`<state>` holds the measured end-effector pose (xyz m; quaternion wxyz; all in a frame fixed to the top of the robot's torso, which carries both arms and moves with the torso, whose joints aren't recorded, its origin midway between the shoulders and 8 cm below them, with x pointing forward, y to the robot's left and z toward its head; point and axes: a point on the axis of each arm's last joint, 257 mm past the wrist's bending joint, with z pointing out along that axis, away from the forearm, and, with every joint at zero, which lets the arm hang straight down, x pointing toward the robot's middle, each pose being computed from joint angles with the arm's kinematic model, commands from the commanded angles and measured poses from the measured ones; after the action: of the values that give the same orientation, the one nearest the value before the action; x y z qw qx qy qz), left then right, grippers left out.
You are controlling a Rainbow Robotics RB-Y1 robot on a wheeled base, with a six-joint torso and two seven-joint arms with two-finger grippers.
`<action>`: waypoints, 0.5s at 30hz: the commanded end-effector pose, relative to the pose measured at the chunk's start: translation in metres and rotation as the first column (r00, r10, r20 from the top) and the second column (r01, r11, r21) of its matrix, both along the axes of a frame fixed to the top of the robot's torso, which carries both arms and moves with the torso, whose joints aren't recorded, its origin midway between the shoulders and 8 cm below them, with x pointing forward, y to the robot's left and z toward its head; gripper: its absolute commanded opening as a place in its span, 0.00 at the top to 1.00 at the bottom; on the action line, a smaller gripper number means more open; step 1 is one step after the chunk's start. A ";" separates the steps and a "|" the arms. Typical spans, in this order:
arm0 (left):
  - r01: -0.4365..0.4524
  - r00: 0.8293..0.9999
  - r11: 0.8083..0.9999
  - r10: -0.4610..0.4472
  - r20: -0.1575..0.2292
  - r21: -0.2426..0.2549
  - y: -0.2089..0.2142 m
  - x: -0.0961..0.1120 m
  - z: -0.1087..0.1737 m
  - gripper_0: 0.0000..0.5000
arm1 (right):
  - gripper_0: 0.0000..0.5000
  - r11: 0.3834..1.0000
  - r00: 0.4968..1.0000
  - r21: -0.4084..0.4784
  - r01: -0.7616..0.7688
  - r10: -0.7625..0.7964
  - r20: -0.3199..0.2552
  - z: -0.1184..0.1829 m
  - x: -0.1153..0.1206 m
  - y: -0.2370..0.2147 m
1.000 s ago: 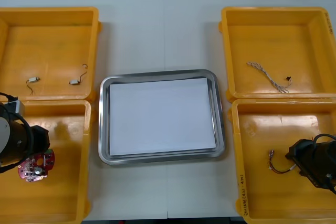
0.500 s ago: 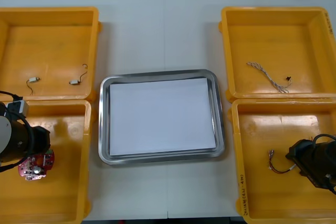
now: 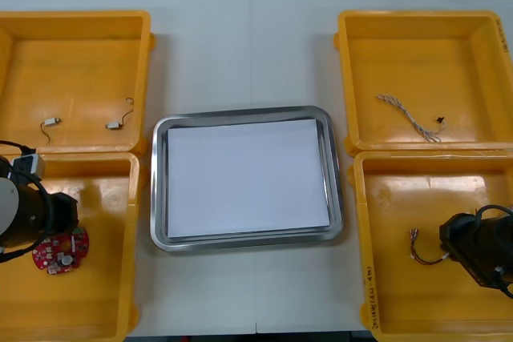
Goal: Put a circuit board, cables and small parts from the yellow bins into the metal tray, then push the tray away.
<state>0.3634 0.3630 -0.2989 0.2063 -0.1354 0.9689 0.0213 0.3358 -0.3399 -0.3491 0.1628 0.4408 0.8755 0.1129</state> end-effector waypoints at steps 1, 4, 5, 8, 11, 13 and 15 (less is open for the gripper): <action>0.069 0.997 0.995 -0.072 0.040 0.068 0.015 0.005 0.036 0.00 | 1.00 1.000 1.000 0.013 0.002 -0.002 -0.021 -0.010 -0.009 0.008; 0.058 0.997 0.996 -0.061 0.046 0.062 0.015 0.001 0.049 0.00 | 1.00 1.000 1.000 0.013 0.001 0.000 -0.019 -0.010 -0.008 0.008; 0.055 0.997 0.997 -0.057 0.045 0.054 0.014 -0.002 0.053 0.00 | 1.00 1.000 1.000 0.012 -0.001 0.001 -0.019 -0.010 -0.008 0.008; 0.020 0.998 1.000 -0.022 0.053 0.021 0.012 -0.007 0.064 0.00 | 1.00 1.000 1.000 0.011 -0.004 0.004 -0.019 -0.010 -0.008 0.008; -0.048 0.997 0.999 0.049 0.058 -0.025 0.009 -0.011 0.071 0.00 | 1.00 1.000 1.000 0.007 -0.014 0.014 -0.013 -0.008 -0.006 0.008; -0.099 0.993 0.994 0.102 0.052 -0.050 0.008 -0.015 0.072 0.00 | 1.00 1.000 1.000 0.006 -0.021 0.021 -0.010 -0.006 -0.004 0.009; -0.151 0.987 0.986 0.155 0.050 -0.077 0.006 -0.017 0.073 0.00 | 1.00 1.000 0.999 0.001 -0.031 0.031 -0.007 -0.003 -0.001 0.009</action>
<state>0.3374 0.3632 -0.2538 0.1960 -0.1450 0.9698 0.0045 0.3360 -0.3395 -0.3491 0.1628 0.4404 0.8757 0.1131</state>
